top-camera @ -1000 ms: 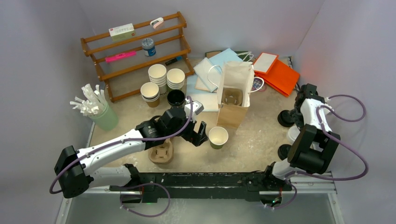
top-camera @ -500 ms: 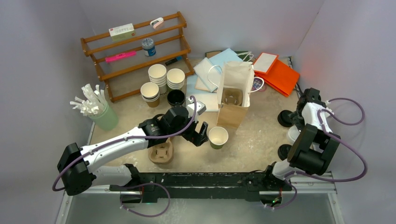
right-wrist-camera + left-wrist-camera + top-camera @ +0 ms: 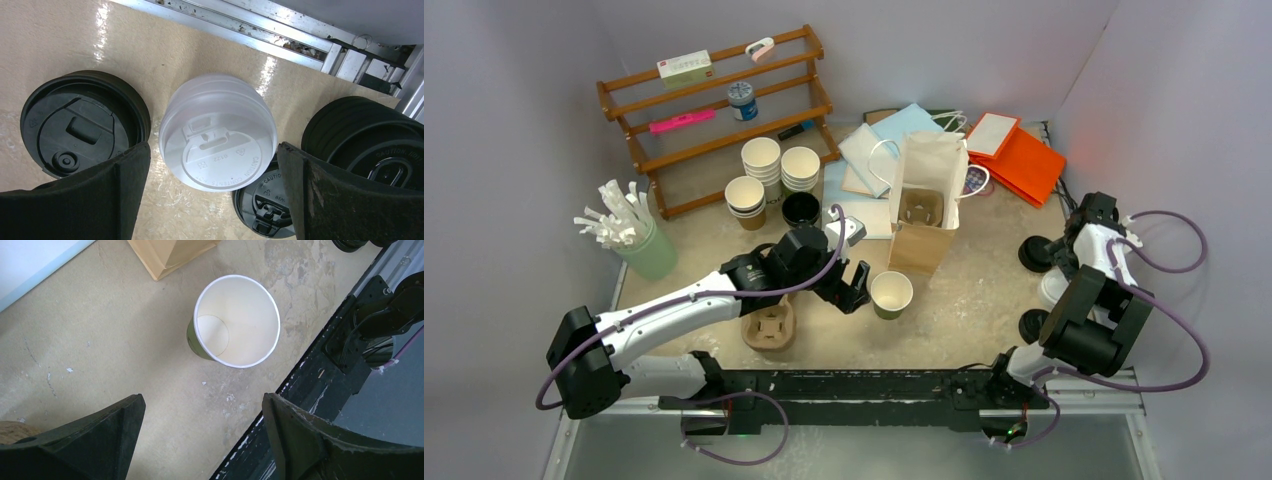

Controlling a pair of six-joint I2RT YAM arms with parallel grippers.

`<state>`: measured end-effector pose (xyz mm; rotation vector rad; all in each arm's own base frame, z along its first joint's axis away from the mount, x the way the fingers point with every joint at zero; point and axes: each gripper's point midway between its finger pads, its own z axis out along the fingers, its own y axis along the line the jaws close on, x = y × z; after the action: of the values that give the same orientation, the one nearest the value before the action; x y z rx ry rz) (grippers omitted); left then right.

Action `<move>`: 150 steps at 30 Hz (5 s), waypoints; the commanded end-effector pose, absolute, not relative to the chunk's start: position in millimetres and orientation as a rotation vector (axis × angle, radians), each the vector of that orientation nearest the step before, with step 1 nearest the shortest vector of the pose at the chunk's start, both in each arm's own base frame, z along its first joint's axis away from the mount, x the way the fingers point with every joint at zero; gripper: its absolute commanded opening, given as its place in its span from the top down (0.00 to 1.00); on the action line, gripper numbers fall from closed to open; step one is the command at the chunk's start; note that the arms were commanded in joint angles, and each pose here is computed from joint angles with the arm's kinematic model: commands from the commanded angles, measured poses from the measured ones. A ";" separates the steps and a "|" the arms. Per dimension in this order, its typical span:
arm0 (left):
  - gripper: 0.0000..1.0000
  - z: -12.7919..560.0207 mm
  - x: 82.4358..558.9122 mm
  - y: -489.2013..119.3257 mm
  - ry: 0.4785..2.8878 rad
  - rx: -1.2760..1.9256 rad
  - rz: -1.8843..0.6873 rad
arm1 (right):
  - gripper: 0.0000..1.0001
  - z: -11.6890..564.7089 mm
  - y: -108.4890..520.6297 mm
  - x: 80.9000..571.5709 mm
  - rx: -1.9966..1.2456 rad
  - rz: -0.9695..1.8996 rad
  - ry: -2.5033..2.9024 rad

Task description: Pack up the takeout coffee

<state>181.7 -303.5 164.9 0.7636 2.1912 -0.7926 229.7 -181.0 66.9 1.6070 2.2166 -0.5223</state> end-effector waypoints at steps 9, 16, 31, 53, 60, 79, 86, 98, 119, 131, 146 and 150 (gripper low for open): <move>0.08 185.0 186.4 -312.9 2.118 0.793 -0.815 | 0.02 65.1 -180.0 226.1 1.615 -0.497 2.199; 0.08 185.3 185.2 -312.9 2.120 0.793 -0.822 | 0.08 65.1 -178.7 223.9 1.616 -0.497 2.197; 0.08 186.3 183.4 -314.0 2.113 0.803 -0.836 | 0.23 79.9 -179.4 226.1 1.618 -0.484 2.164; 0.08 186.3 183.2 -316.0 2.110 0.814 -0.842 | 0.02 69.0 -171.4 229.3 1.515 -0.397 2.162; 0.08 186.0 182.4 -317.0 2.111 0.818 -0.850 | 0.02 72.5 -171.4 229.3 1.498 -0.391 2.156; 0.06 185.8 182.0 -317.8 2.107 0.831 -0.851 | 0.02 70.9 -172.9 227.0 1.507 -0.374 2.139; 0.06 185.2 182.2 -318.0 2.108 0.833 -0.850 | 0.02 65.0 -173.6 223.9 1.541 -0.342 2.130; 0.06 183.2 182.7 -318.2 2.117 0.838 -0.841 | 0.14 61.0 -175.8 226.6 1.550 -0.326 2.125; 0.06 180.9 182.5 -319.8 2.127 0.836 -0.848 | 0.32 71.2 -175.6 224.8 1.587 -0.330 2.105; 0.06 181.6 182.0 -322.1 2.126 0.833 -0.862 | 0.29 89.9 -168.4 220.6 1.632 -0.308 2.124; 0.06 184.9 180.3 -324.5 2.112 0.859 -0.877 | 0.01 90.1 -171.6 241.9 1.605 -0.237 2.131; 0.06 184.5 180.8 -325.4 2.111 0.859 -0.878 | 0.02 87.3 -182.1 244.3 1.617 -0.295 2.115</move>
<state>176.2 -312.6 162.5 0.8347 2.1942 -0.8367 232.5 -167.4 78.0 1.6276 2.1625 -0.2643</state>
